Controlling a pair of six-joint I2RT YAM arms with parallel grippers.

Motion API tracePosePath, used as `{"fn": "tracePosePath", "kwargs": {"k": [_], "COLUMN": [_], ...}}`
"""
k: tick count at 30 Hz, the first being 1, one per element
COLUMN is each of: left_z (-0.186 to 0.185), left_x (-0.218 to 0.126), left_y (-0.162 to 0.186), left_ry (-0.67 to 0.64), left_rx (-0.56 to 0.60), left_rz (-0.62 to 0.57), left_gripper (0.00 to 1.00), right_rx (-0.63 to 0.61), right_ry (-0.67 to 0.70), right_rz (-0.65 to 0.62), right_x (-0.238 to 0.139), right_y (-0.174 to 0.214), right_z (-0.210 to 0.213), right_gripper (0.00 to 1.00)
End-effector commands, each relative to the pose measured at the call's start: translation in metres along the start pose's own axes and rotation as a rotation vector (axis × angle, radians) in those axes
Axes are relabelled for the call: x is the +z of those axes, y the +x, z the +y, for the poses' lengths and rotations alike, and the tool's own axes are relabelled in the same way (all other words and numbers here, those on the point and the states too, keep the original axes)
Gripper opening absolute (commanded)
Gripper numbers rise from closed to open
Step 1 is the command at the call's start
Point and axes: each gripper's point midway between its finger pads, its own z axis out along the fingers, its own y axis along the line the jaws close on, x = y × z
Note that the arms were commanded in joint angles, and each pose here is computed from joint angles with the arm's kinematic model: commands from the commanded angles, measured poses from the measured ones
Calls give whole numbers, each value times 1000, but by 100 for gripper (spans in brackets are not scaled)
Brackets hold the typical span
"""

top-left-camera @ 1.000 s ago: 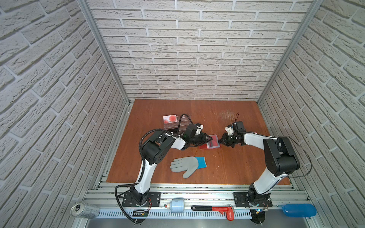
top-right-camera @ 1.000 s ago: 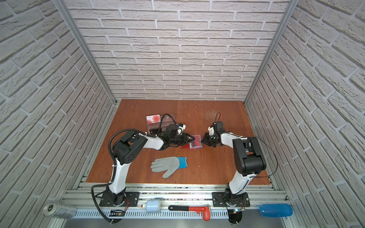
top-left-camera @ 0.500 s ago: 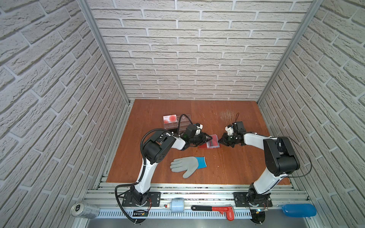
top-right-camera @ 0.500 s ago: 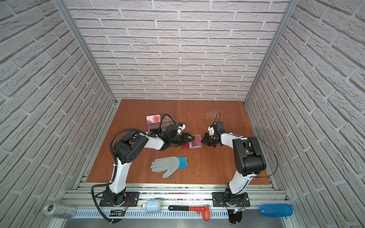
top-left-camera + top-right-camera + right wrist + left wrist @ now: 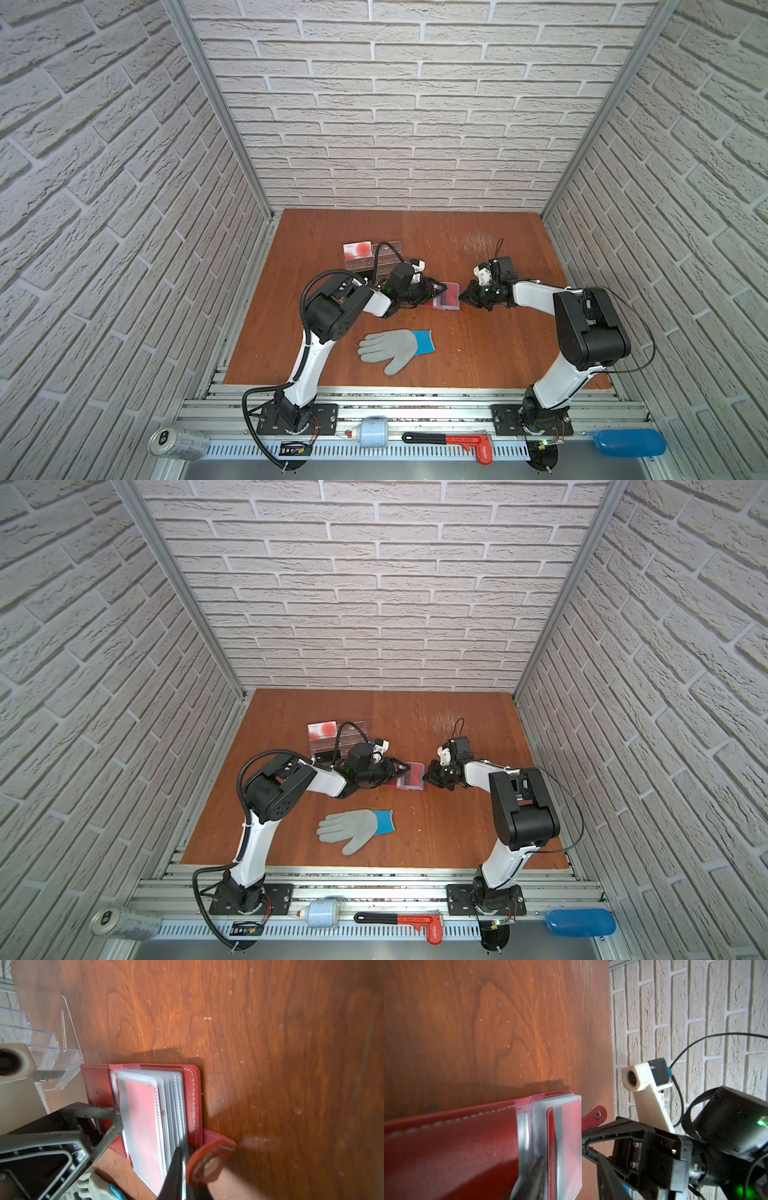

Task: Take the credit cards out of the card holder

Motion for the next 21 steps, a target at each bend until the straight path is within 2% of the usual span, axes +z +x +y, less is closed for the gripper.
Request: {"fn": "tracePosePath", "kwargs": {"k": [1,21], "left_z": [-19,-19], "left_x": [3,9], "left_y": [4,21], "left_ry": [90,119], "left_rx": [51,62], "left_rz": [-3,81], "left_gripper": [41,41], "right_rx": [34,34], "right_ry": [69,60], "right_rz": [73,71], "right_x": [14,17], "right_y": [25,17], "right_z": [-22,-17], "right_gripper": [8,8]}}
